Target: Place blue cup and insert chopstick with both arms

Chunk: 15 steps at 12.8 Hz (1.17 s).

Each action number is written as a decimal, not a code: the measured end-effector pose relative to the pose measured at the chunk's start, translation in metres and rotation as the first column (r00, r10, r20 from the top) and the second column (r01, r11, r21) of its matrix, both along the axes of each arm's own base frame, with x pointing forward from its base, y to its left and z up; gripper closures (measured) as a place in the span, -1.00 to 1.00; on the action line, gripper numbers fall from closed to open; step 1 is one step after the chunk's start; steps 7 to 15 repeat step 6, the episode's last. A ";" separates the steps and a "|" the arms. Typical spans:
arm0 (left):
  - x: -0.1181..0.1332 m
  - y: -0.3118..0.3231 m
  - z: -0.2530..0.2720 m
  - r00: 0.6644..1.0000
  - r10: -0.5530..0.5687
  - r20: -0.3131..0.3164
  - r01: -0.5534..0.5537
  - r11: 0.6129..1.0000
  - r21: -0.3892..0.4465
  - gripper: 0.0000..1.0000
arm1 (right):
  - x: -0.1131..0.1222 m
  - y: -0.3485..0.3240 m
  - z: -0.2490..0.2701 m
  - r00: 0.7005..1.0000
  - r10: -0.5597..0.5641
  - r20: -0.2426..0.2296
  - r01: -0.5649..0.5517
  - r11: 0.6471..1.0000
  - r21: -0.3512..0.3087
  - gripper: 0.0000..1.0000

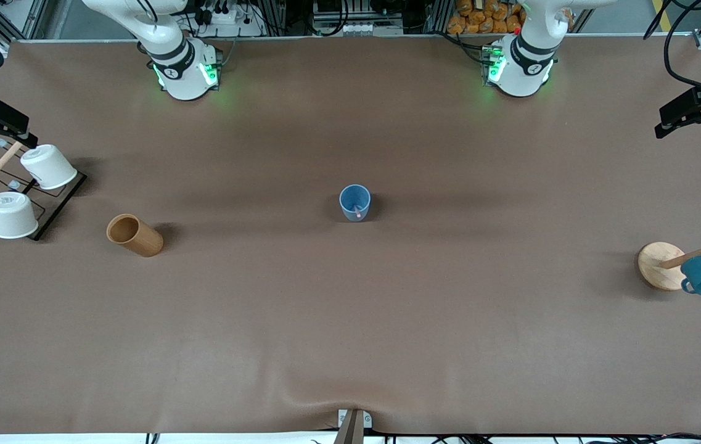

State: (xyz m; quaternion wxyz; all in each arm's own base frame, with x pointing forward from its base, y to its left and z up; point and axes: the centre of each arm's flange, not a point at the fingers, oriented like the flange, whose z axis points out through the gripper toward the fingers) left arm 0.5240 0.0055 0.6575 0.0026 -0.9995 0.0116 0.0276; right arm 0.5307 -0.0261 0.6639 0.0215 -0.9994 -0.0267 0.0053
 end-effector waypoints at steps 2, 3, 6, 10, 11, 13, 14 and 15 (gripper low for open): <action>0.001 -0.003 -0.001 1.000 -0.006 -0.002 0.006 1.000 0.000 -1.00 | 0.000 -0.001 0.000 1.000 -0.002 -0.002 0.002 1.000 -0.001 -1.00; 0.001 -0.006 -0.001 1.000 -0.010 -0.003 0.010 1.000 0.000 -1.00 | 0.000 -0.002 0.000 1.000 -0.004 -0.003 0.004 1.000 0.000 -1.00; 0.003 -0.014 -0.006 1.000 0.016 -0.010 -0.016 1.000 0.003 -1.00 | -0.003 -0.002 -0.002 1.000 -0.005 -0.025 0.005 1.000 0.001 -1.00; 0.003 -0.014 -0.006 1.000 0.016 -0.010 -0.016 1.000 0.003 -1.00 | -0.003 -0.002 -0.002 1.000 -0.005 -0.025 0.005 1.000 0.001 -1.00; 0.003 -0.014 -0.006 1.000 0.016 -0.010 -0.016 1.000 0.003 -1.00 | -0.003 -0.002 -0.002 1.000 -0.005 -0.025 0.005 1.000 0.001 -1.00; 0.003 -0.014 -0.006 1.000 0.016 -0.010 -0.016 1.000 0.003 -1.00 | -0.003 -0.002 -0.002 1.000 -0.005 -0.025 0.005 1.000 0.001 -1.00; 0.003 -0.014 -0.006 1.000 0.016 -0.010 -0.016 1.000 0.003 -1.00 | -0.003 -0.002 -0.002 1.000 -0.005 -0.025 0.005 1.000 0.001 -1.00; 0.003 -0.014 -0.006 1.000 0.016 -0.010 -0.016 1.000 0.003 -1.00 | -0.003 -0.002 -0.002 1.000 -0.005 -0.025 0.005 1.000 0.001 -1.00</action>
